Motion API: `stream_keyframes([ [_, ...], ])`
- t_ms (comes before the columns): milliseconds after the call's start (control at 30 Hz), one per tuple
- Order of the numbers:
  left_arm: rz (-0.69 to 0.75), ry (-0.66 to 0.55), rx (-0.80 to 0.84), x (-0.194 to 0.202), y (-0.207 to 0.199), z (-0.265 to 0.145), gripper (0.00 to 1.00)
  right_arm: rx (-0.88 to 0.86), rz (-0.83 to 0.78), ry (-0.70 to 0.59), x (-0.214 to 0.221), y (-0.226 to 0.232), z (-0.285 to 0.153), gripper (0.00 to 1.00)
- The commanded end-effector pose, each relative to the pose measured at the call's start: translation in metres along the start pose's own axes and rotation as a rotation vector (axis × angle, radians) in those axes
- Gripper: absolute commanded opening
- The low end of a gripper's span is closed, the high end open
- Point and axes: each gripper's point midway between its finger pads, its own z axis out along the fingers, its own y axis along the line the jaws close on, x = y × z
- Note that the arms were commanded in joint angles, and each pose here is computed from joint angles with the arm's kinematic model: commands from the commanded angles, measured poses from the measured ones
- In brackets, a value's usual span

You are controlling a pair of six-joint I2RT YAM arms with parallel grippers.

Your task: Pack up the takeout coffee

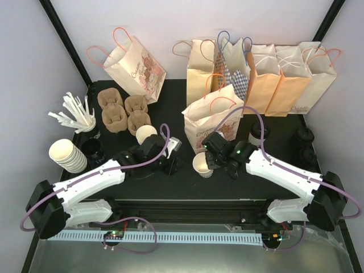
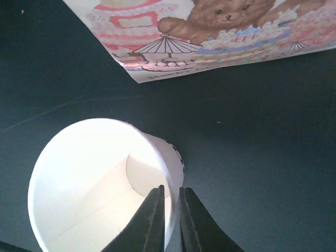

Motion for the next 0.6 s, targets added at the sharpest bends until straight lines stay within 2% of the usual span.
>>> stream_keyframes([
  [0,0.012,-0.025,0.027,-0.008,-0.010,-0.010,0.32,0.006,-0.006,-0.033,-0.008,-0.004,-0.008,0.16],
  [67,0.009,-0.030,0.024,-0.008,-0.009,-0.010,0.32,0.011,-0.008,-0.034,-0.008,-0.005,-0.010,0.30],
  [167,0.008,-0.029,0.021,-0.005,-0.008,-0.011,0.34,0.025,-0.007,-0.042,-0.008,-0.010,-0.015,0.41],
  [267,0.003,-0.029,0.019,-0.004,-0.007,-0.011,0.36,0.048,0.002,-0.060,-0.010,-0.018,-0.023,0.45],
  [467,0.015,-0.033,0.023,-0.003,-0.007,-0.014,0.38,0.105,0.074,-0.078,-0.011,-0.053,-0.029,0.65],
  [567,0.018,-0.035,0.023,-0.001,-0.007,-0.016,0.39,0.163,0.219,-0.090,-0.010,-0.099,-0.031,0.92],
])
